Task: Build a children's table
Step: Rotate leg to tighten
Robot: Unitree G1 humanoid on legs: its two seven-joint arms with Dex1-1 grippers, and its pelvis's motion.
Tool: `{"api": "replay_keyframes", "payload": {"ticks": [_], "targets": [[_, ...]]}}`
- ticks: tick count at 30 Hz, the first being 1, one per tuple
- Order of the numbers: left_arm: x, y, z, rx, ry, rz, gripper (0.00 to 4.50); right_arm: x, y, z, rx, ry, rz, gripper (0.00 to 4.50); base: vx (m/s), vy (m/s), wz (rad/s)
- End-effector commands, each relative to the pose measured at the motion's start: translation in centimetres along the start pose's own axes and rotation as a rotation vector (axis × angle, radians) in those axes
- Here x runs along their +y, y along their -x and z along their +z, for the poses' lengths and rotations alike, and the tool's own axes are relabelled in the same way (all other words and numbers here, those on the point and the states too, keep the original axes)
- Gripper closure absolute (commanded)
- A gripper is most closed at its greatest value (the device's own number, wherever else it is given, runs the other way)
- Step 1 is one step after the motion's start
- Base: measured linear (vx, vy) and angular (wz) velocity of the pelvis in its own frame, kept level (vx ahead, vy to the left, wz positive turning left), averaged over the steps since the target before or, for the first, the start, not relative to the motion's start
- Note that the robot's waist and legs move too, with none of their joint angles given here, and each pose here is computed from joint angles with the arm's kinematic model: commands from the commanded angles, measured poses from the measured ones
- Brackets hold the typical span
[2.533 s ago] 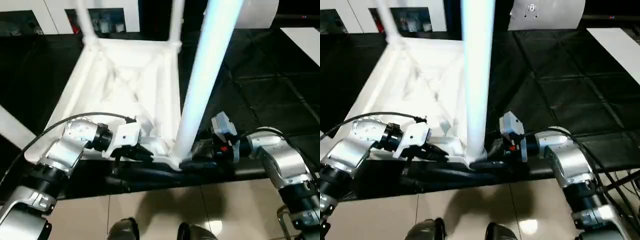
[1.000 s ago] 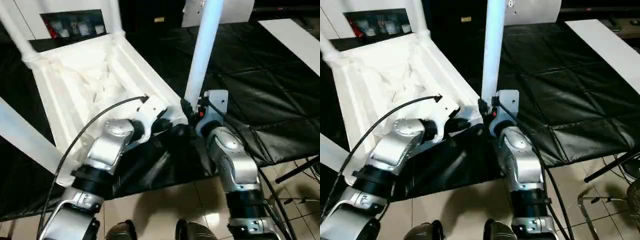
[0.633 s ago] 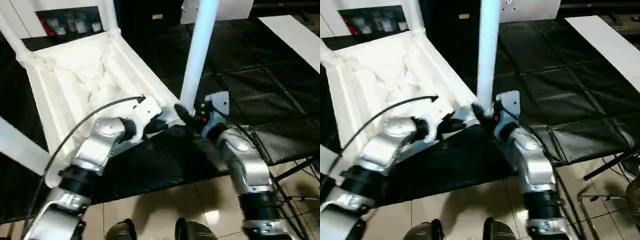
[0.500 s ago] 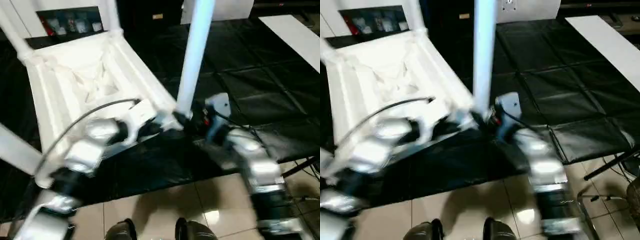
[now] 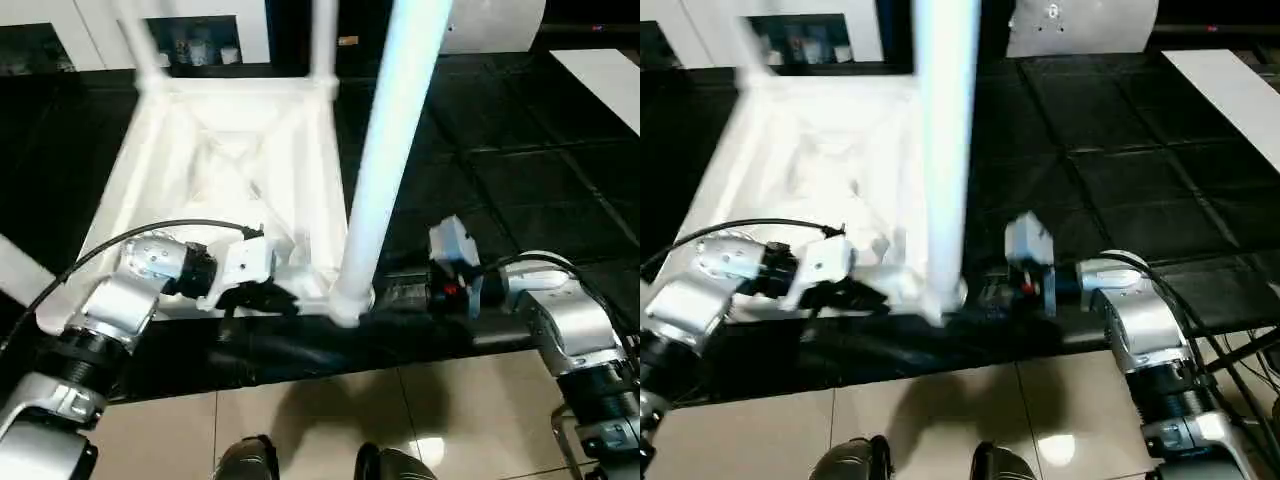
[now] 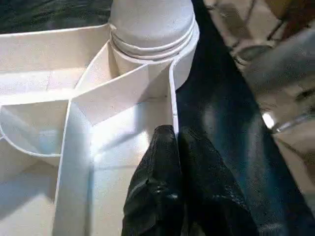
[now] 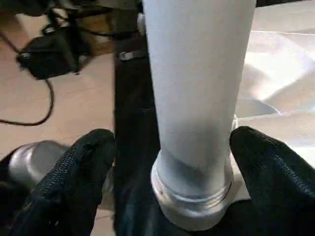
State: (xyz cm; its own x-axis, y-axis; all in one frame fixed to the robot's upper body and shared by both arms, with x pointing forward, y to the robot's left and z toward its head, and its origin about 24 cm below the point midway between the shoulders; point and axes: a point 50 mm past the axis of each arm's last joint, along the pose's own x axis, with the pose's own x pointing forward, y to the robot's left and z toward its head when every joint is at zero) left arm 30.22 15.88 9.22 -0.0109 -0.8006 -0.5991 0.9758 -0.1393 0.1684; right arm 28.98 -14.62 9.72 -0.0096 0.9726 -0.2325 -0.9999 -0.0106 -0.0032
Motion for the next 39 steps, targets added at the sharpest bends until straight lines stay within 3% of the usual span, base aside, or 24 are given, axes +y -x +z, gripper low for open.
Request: {"api": "replay_keyframes", "payload": {"ticks": [1, 16, 24, 29, 31, 33, 34, 39], "targets": [[-0.8, -1.4, 0.0, 0.049, -0.056, -0.159, 4.50, -0.1, -0.2, 0.0, 0.009, -0.002, 0.057, 0.71, 0.000, 0.000, 0.00], [-0.5, -1.9, 0.2, 0.043, -0.093, -0.224, 4.50, -0.3, -1.3, -0.3, 0.030, -0.069, 0.230, 1.97, 0.000, 0.000, 0.00], [-0.5, -1.6, 0.1, -0.024, -0.011, -0.150, 4.50, 0.4, -1.2, -0.2, -0.032, -0.138, 0.236, 2.39, 0.000, 0.000, 0.00], [-0.2, -1.8, 0.7, -0.100, 0.073, -0.025, 4.50, 0.7, -1.9, -0.2, -0.094, -0.204, 0.126, 2.40, 0.000, 0.000, 0.00], [0.5, -2.3, 1.3, -0.140, 0.157, 0.110, 4.50, 0.5, -3.0, -0.5, -0.127, -0.229, -0.042, 2.40, 0.000, 0.000, 0.00], [0.7, -2.5, 1.6, -0.159, 0.183, 0.148, 4.50, 0.5, -3.4, -0.6, -0.136, -0.237, -0.087, 2.40, 0.000, 0.000, 0.00], [1.4, -3.3, 2.4, -0.193, 0.236, 0.256, 4.50, 0.2, -4.5, -0.8, -0.166, -0.254, -0.228, 2.40, 0.000, 0.000, 0.00], [2.9, -4.6, 3.8, -0.226, 0.331, 0.432, 4.50, -0.6, -6.8, -0.5, -0.222, -0.308, -0.461, 2.41, 0.000, 0.000, 0.00]]}}
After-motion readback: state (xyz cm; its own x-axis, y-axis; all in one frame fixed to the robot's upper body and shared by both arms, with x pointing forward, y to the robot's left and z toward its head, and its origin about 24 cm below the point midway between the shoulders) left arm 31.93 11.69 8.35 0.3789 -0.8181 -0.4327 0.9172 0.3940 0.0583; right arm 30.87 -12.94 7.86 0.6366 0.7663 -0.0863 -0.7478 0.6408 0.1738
